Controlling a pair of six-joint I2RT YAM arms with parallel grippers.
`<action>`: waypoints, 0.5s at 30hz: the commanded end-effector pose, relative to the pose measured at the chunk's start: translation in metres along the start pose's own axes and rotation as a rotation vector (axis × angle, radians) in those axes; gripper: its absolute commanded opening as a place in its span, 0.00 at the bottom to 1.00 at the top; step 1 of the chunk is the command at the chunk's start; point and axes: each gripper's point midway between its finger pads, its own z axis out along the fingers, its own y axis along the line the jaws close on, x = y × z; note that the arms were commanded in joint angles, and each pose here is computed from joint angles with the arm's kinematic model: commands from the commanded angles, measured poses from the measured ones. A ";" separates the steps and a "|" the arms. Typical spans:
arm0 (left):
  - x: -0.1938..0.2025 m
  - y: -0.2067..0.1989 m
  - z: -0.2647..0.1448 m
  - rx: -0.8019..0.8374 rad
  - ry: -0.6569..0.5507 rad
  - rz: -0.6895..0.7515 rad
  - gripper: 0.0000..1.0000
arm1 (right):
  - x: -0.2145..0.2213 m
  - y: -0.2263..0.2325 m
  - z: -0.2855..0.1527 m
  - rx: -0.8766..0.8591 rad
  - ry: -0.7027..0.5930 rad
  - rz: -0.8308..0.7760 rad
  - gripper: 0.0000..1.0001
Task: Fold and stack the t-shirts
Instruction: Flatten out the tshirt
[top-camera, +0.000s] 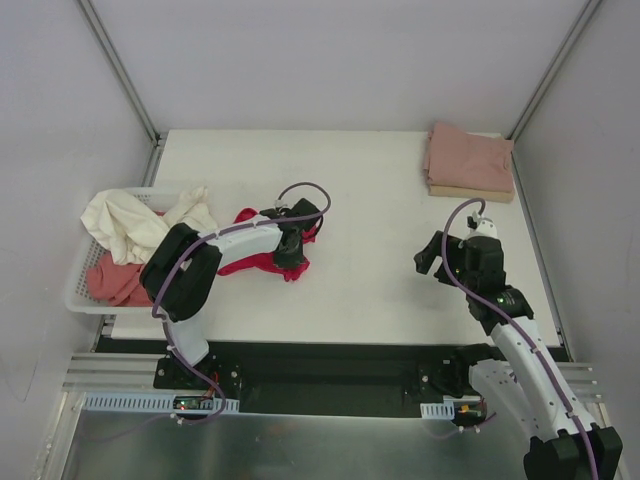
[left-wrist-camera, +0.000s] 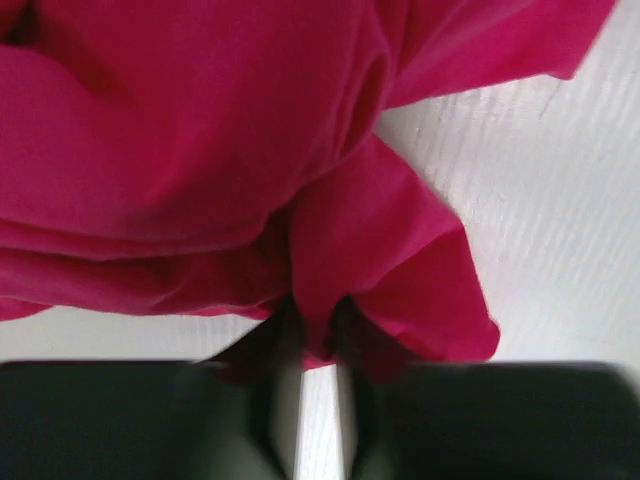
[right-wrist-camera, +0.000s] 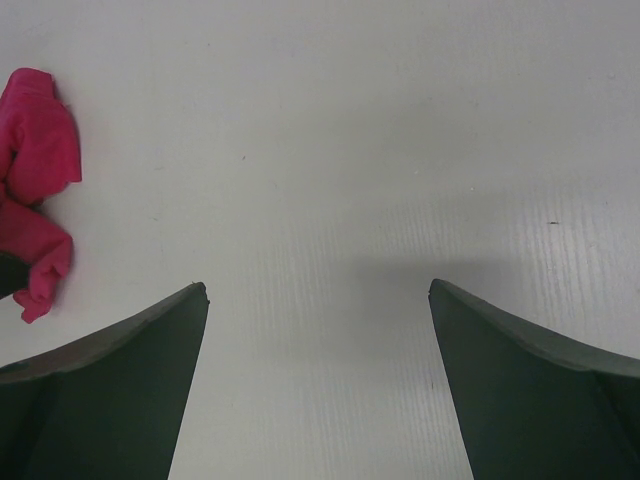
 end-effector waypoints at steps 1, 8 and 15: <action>-0.011 -0.007 -0.004 -0.009 -0.021 0.008 0.00 | -0.008 0.009 0.000 -0.034 -0.031 -0.002 0.97; -0.061 -0.078 -0.131 0.256 -0.345 0.243 0.00 | -0.007 0.026 0.000 -0.132 -0.025 -0.023 0.97; -0.102 -0.123 -0.279 0.610 -0.605 0.328 0.00 | -0.005 0.036 -0.001 -0.174 -0.023 -0.042 0.97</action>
